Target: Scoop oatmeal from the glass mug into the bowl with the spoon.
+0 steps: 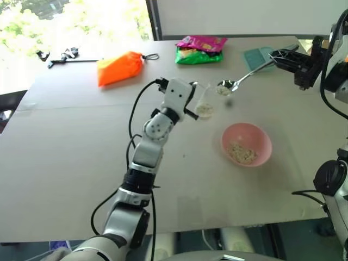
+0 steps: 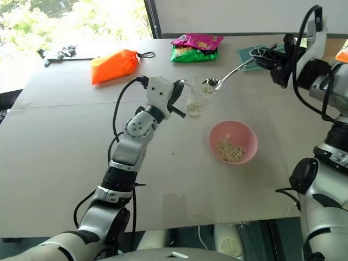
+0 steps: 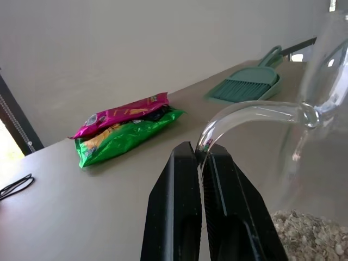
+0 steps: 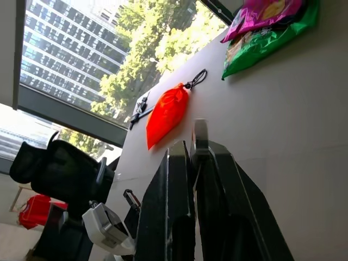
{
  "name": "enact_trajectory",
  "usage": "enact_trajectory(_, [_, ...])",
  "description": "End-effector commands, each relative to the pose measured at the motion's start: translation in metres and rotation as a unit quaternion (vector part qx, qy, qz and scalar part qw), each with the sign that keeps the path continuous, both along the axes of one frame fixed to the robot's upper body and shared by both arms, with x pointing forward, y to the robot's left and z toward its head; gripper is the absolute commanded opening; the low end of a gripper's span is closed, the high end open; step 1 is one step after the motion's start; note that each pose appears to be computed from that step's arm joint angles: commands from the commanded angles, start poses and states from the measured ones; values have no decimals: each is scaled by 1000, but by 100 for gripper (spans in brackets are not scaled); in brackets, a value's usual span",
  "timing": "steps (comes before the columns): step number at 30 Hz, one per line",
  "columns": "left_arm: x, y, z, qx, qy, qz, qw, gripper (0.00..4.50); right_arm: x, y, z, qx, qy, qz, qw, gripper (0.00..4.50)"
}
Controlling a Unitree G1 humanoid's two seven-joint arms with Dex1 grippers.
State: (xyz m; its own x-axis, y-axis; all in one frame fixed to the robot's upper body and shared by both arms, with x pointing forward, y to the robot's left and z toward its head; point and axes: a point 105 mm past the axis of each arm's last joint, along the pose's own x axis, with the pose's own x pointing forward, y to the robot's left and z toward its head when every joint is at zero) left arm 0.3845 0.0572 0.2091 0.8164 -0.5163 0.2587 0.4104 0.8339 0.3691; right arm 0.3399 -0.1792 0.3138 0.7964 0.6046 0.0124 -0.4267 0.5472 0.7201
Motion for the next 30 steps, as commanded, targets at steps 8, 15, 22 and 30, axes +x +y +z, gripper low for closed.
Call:
enact_trajectory(8, [-9, -20, 23, 10, -56, -50, 997, 3, -18, -15, 12, 10, -53, -24, 998, 0])
enact_trajectory(15, [-7, -25, 16, 26, -53, -58, 997, 3, -27, -23, 10, 7, -72, -29, 997, 0])
enact_trajectory(22, [-4, -30, 9, 46, -48, -62, 996, 3, -36, -36, 6, 12, -86, -43, 995, 0])
enact_trajectory(30, [0, -32, 12, 52, -55, -62, 995, 3, -53, -52, -9, -10, -92, -34, 995, 0])
